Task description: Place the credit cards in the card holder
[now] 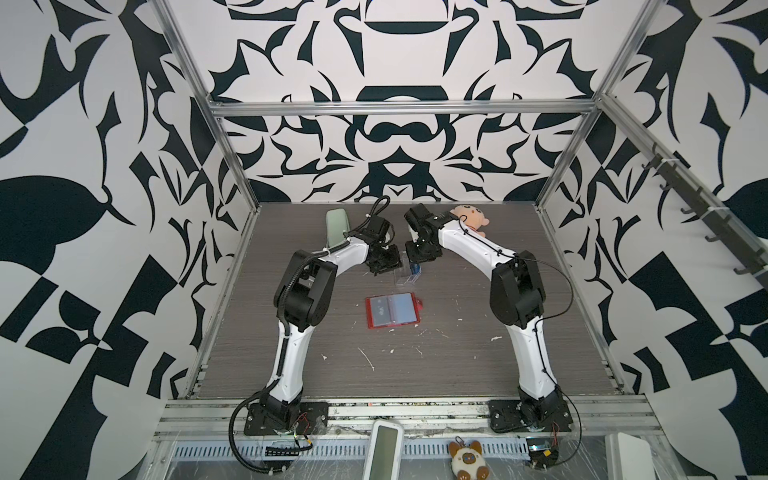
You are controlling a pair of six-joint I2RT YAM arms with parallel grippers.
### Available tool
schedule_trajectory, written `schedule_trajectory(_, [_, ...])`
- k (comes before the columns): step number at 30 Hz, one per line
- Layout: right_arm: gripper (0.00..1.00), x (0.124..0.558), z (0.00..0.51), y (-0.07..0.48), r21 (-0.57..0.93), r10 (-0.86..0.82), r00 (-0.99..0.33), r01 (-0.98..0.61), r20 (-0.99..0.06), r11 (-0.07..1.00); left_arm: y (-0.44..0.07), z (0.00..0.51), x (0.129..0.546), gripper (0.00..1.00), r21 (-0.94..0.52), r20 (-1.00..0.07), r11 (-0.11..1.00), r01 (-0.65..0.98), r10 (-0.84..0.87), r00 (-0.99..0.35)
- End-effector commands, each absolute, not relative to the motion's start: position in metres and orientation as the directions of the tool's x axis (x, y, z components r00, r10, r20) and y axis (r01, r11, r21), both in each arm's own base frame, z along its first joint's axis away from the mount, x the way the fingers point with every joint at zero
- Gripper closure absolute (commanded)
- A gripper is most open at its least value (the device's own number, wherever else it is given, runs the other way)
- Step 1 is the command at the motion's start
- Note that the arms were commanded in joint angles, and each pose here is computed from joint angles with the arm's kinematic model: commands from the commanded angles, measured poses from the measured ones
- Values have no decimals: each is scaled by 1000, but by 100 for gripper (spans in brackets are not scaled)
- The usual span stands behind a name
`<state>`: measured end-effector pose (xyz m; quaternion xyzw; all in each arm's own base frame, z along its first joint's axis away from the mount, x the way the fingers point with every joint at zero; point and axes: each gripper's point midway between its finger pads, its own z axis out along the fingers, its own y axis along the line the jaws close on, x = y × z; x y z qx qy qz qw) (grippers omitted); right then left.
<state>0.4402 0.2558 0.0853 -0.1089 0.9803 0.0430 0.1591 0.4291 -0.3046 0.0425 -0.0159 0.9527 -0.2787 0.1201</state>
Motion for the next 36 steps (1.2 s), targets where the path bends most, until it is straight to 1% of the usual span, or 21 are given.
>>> schedule_trajectory(1, [74,441,132,249,32,-194,-899,-225,-393,974,-285,12,418,66,-467,-144,884,-29,-108,-984])
schedule_trajectory(6, [82,440,134,249,30,-198,-897,-228,-396,973,-285,11,417,66,-466,-142,884,-29,-107,-984])
schedule_trajectory(12, [82,439,137,248,19,-201,-893,-228,-402,973,-284,9,416,66,-462,-138,886,-33,-109,-984])
schedule_trajectory(15, [89,438,136,248,19,-202,-895,-228,-397,973,-283,9,416,66,-461,-139,887,-34,-110,-984])
schedule_trajectory(19, [100,436,136,250,30,-204,-896,-235,-395,972,-284,9,415,66,-462,-136,886,-34,-109,-985])
schedule_trajectory(23, [100,434,143,255,77,-193,-886,-248,-423,966,-288,16,415,66,-485,-140,874,-19,-99,-985])
schedule_trajectory(27, [100,430,159,262,149,-161,-867,-258,-471,954,-296,38,417,61,-526,-171,850,31,-70,-983])
schedule_trajectory(32, [100,421,177,264,215,-124,-845,-271,-521,938,-303,80,423,47,-558,-257,822,113,-42,-965])
schedule_trajectory(36, [100,410,185,262,260,-109,-831,-291,-545,921,-301,109,420,43,-561,-311,812,162,-26,-950])
